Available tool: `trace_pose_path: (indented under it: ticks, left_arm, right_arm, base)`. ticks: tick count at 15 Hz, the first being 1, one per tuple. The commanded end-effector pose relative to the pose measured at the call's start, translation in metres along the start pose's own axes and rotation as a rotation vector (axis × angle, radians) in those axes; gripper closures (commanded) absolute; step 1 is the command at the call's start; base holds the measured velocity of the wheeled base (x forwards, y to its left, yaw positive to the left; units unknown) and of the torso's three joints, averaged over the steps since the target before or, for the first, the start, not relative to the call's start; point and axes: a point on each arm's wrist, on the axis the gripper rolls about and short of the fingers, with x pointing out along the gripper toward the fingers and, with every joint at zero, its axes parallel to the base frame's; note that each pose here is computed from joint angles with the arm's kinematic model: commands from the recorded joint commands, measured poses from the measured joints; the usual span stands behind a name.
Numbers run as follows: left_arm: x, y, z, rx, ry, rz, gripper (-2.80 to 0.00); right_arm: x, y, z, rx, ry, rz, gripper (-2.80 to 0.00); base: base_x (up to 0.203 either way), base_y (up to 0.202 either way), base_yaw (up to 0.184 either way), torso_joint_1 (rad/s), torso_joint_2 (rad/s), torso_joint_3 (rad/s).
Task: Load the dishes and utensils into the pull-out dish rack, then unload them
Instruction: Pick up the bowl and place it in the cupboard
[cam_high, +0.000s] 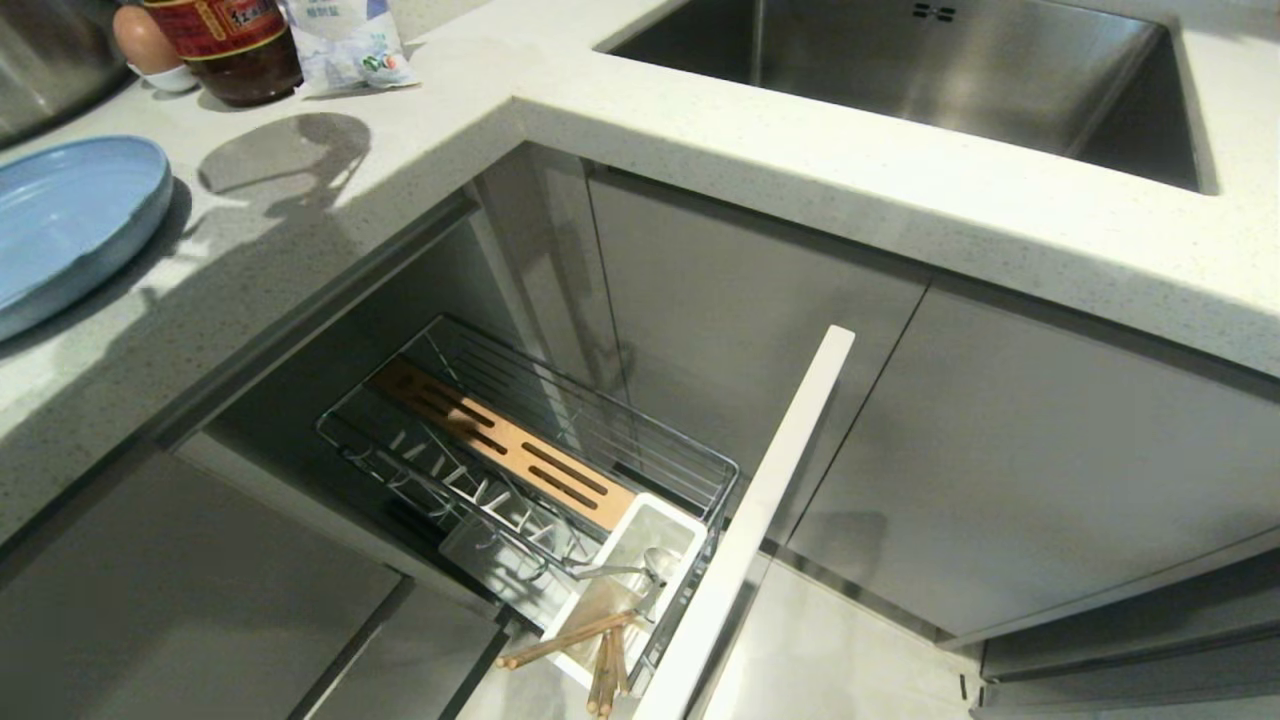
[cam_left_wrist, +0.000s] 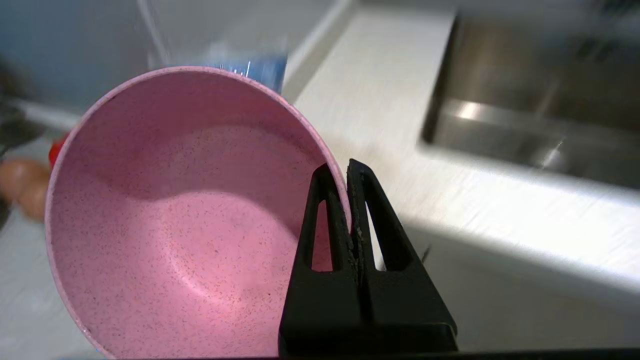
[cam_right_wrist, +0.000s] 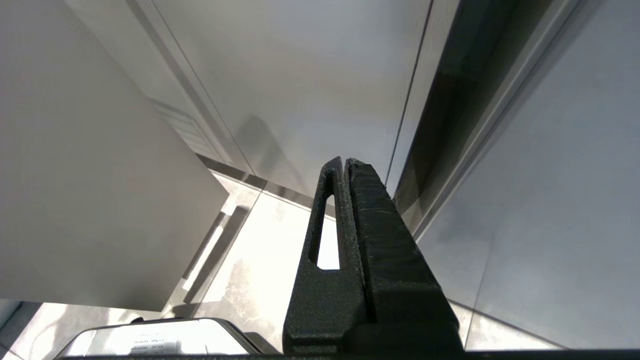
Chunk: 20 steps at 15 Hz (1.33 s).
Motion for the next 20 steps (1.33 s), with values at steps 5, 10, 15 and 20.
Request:
trace_pose_path:
  ticks: [5, 10, 15, 20]
  left_arm:
    - [-0.039, -0.006, 0.029, -0.509, -0.089, -0.093, 0.00]
    - [-0.049, -0.012, 0.012, -0.957, 0.014, -0.135, 0.00]
    - [-0.046, -0.024, -0.011, -1.238, 0.120, -0.105, 0.00]
    - [-0.047, -0.043, -0.067, -1.278, 0.263, -0.052, 0.00]
  right_arm:
    - [0.000, 0.000, 0.000, 0.001, -0.005, 0.001, 0.00]
    - [0.000, 0.000, 0.000, 0.001, -0.005, 0.001, 0.00]
    - [0.000, 0.000, 0.000, 0.001, -0.005, 0.001, 0.00]
    - [0.000, 0.000, 0.000, 0.001, -0.005, 0.000, 0.00]
  base:
    - [0.000, 0.000, 0.000, 0.000, 0.00, 0.000]
    - [0.000, 0.000, 0.000, 0.000, 0.00, 0.000]
    - [0.000, 0.000, 0.000, 0.000, 0.00, 0.000]
    - [0.000, 0.000, 0.000, 0.000, 0.00, 0.000]
